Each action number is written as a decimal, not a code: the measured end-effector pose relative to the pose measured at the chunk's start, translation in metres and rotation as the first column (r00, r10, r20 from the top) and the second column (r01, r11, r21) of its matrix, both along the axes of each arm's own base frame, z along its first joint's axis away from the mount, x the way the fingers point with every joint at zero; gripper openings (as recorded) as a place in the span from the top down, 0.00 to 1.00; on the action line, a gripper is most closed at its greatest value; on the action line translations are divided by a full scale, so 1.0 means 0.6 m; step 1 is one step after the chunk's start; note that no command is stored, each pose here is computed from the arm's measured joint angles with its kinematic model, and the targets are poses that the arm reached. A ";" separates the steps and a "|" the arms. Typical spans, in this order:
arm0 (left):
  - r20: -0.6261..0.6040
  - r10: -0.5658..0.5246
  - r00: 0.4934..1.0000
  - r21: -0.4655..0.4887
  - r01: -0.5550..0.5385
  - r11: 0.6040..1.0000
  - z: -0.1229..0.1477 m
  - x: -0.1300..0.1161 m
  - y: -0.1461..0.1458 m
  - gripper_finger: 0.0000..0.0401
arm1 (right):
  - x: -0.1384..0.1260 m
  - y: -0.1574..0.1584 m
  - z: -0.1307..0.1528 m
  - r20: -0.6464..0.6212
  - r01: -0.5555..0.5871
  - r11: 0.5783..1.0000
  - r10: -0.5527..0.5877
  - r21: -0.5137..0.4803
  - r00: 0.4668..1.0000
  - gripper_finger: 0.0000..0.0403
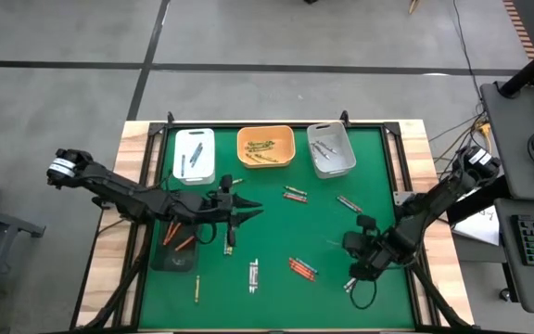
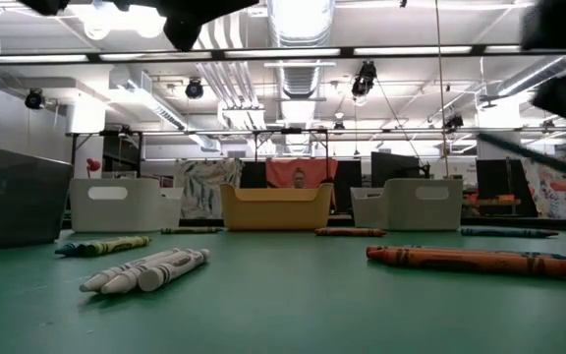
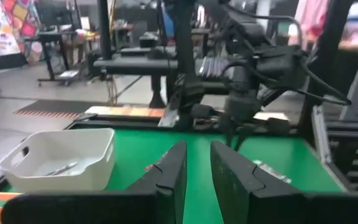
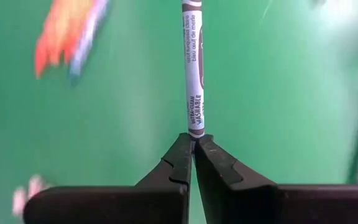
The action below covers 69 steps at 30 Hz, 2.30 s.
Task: Sort crayons
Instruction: Put the blue crayon into the white bin
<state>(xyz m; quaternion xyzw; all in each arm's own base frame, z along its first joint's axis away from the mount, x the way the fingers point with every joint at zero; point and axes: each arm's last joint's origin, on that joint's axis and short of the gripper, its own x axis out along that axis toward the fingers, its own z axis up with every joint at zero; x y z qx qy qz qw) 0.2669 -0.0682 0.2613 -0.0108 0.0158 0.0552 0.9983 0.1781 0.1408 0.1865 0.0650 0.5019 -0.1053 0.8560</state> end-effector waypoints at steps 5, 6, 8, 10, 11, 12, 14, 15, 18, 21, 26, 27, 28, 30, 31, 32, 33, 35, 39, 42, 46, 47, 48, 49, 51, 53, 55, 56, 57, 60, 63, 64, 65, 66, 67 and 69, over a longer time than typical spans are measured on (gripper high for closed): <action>0.106 -0.001 0.994 -0.027 0.004 1.000 -0.012 -0.013 0.004 0.83 | 0.050 -0.018 0.043 0.293 -0.022 0.998 0.037 -0.053 0.955 0.98; 0.111 0.000 0.994 -0.026 0.003 1.000 -0.015 -0.014 0.004 0.82 | 0.062 -0.022 0.052 0.348 -0.039 0.997 0.058 -0.062 0.936 0.98; 0.124 -0.003 0.992 -0.024 0.006 1.000 -0.016 -0.016 0.005 0.79 | 0.085 -0.032 0.067 0.439 -0.066 0.992 0.106 -0.104 0.892 0.98; 0.135 -0.024 0.991 -0.010 0.025 1.000 -0.015 -0.017 0.004 0.75 | 0.108 -0.044 0.083 0.524 -0.078 0.985 0.147 -0.151 0.839 0.98; 0.143 -0.039 0.989 0.003 0.039 0.999 -0.015 -0.016 0.003 0.74 | 0.119 -0.050 0.088 0.555 -0.079 0.980 0.168 -0.180 0.815 0.98; 0.151 -0.057 0.987 0.015 0.055 0.998 -0.016 -0.014 0.002 0.72 | 0.129 -0.058 0.093 0.581 -0.078 0.975 0.188 -0.209 0.792 0.98; 0.166 -0.078 0.983 0.031 0.074 0.997 -0.017 -0.008 -0.001 0.70 | 0.148 -0.071 0.099 0.620 -0.082 0.962 0.232 -0.261 0.750 0.98; 0.172 -0.079 0.982 0.034 0.074 0.997 -0.017 -0.003 -0.003 0.69 | 0.157 -0.077 0.101 0.633 -0.088 0.955 0.256 -0.285 0.730 0.98; 0.155 -0.074 0.985 0.043 0.069 0.997 -0.023 0.012 -0.006 0.68 | 0.180 -0.090 0.102 0.679 -0.126 0.939 0.321 -0.321 0.661 0.98; 0.141 -0.067 0.988 0.047 0.061 0.997 -0.026 0.028 -0.009 0.68 | 0.199 -0.096 0.094 0.702 -0.144 0.929 0.355 -0.342 0.618 0.98; 0.146 -0.055 0.988 0.064 0.046 0.997 -0.021 0.049 -0.011 0.68 | 0.214 -0.100 0.079 0.695 -0.139 0.913 0.385 -0.384 0.607 0.98; 0.145 -0.055 0.988 0.072 0.045 0.996 -0.020 0.051 -0.012 0.68 | 0.216 -0.099 0.078 0.698 -0.140 0.913 0.386 -0.384 0.603 0.98; 0.141 -0.054 0.989 0.084 0.043 0.996 -0.021 0.053 -0.013 0.68 | 0.217 -0.100 0.077 0.698 -0.141 0.913 0.385 -0.382 0.603 0.98; 0.141 -0.054 0.989 0.105 0.040 0.994 -0.019 0.055 -0.013 0.68 | 0.218 -0.101 0.078 0.707 -0.136 0.918 0.376 -0.373 0.599 0.98; 0.140 -0.053 0.989 0.111 0.038 0.993 -0.019 0.055 -0.013 0.68 | 0.218 -0.101 0.079 0.713 -0.133 0.919 0.373 -0.370 0.593 0.98; 0.142 -0.052 0.988 0.114 0.036 0.993 -0.018 0.055 -0.013 0.68 | 0.218 -0.101 0.081 0.719 -0.131 0.921 0.370 -0.367 0.589 0.98; 0.143 -0.052 0.988 0.115 0.036 0.993 -0.018 0.055 -0.013 0.68 | 0.217 -0.101 0.083 0.722 -0.129 0.922 0.367 -0.364 0.587 0.98; 0.139 -0.052 0.989 0.115 0.036 0.993 -0.020 0.054 -0.013 0.68 | 0.217 -0.103 0.085 0.734 -0.121 0.928 0.353 -0.352 0.581 0.98; 0.107 -0.053 0.993 0.121 0.040 0.992 -0.026 0.054 -0.013 0.68 | 0.219 -0.108 0.089 0.758 -0.104 0.943 0.317 -0.316 0.570 0.98; 0.101 -0.058 0.993 0.119 0.046 0.992 -0.027 0.054 -0.013 0.68 | 0.220 -0.114 0.088 0.762 -0.092 0.950 0.296 -0.299 0.576 0.98; 0.107 -0.061 0.992 0.117 0.048 0.992 -0.027 0.054 -0.013 0.68 | 0.222 -0.124 0.088 0.769 -0.070 0.958 0.267 -0.279 0.581 0.98; 0.108 -0.061 0.992 0.117 0.048 0.992 -0.026 0.054 -0.013 0.68 | 0.223 -0.127 0.088 0.769 -0.066 0.958 0.265 -0.280 0.582 0.98; 0.109 -0.060 0.992 0.116 0.047 0.992 -0.026 0.054 -0.013 0.68 | 0.223 -0.129 0.088 0.769 -0.062 0.958 0.263 -0.280 0.583 0.98; 0.110 -0.058 0.992 0.116 0.045 0.992 -0.025 0.054 -0.012 0.68 | 0.224 -0.130 0.088 0.769 -0.061 0.958 0.262 -0.280 0.583 0.98; 0.118 -0.049 0.992 0.106 0.037 0.994 -0.024 0.055 -0.008 0.68 | 0.224 -0.131 0.088 0.767 -0.059 0.957 0.265 -0.285 0.584 0.98; 0.122 -0.036 0.992 0.085 0.026 0.996 -0.024 0.057 -0.001 0.68 | 0.224 -0.132 0.088 0.766 -0.057 0.956 0.266 -0.288 0.585 0.98; 0.124 -0.019 0.992 0.063 0.011 0.998 -0.024 0.059 0.007 0.68 | 0.225 -0.132 0.089 0.765 -0.058 0.954 0.270 -0.293 0.584 0.98; 0.124 -0.011 0.992 0.055 0.005 0.998 -0.024 0.060 0.010 0.68 | 0.225 -0.132 0.090 0.765 -0.059 0.953 0.273 -0.296 0.584 0.98; 0.123 -0.005 0.992 0.049 -0.001 0.999 -0.025 0.061 0.013 0.68 | 0.225 -0.132 0.090 0.764 -0.059 0.953 0.274 -0.297 0.584 0.98; 0.112 0.002 0.994 0.045 -0.007 0.999 -0.032 0.065 0.017 0.68 | 0.225 -0.132 0.089 0.762 -0.060 0.953 0.274 -0.297 0.587 0.98; 0.112 0.000 0.994 0.047 -0.005 0.999 -0.039 0.071 0.016 0.68 | 0.225 -0.132 0.089 0.762 -0.059 0.953 0.273 -0.296 0.587 0.98; 0.110 -0.006 0.994 0.049 0.000 0.999 -0.040 0.075 0.015 0.68 | 0.225 -0.132 0.089 0.762 -0.059 0.953 0.273 -0.296 0.587 0.98; 0.109 -0.007 0.994 0.054 0.001 0.999 -0.041 0.078 0.014 0.68 | 0.225 -0.132 0.089 0.761 -0.059 0.953 0.272 -0.296 0.588 0.98; 0.105 -0.007 0.994 0.060 0.001 0.998 -0.043 0.081 0.013 0.68 | 0.225 -0.133 0.089 0.761 -0.058 0.953 0.272 -0.296 0.589 0.98; 0.102 -0.008 0.995 0.067 0.001 0.998 -0.043 0.084 0.012 0.68 | 0.225 -0.133 0.089 0.761 -0.057 0.954 0.271 -0.295 0.589 0.98; 0.103 -0.009 0.995 0.084 0.001 0.996 -0.042 0.086 0.012 0.69 | 0.225 -0.133 0.088 0.758 -0.059 0.954 0.271 -0.295 0.594 0.98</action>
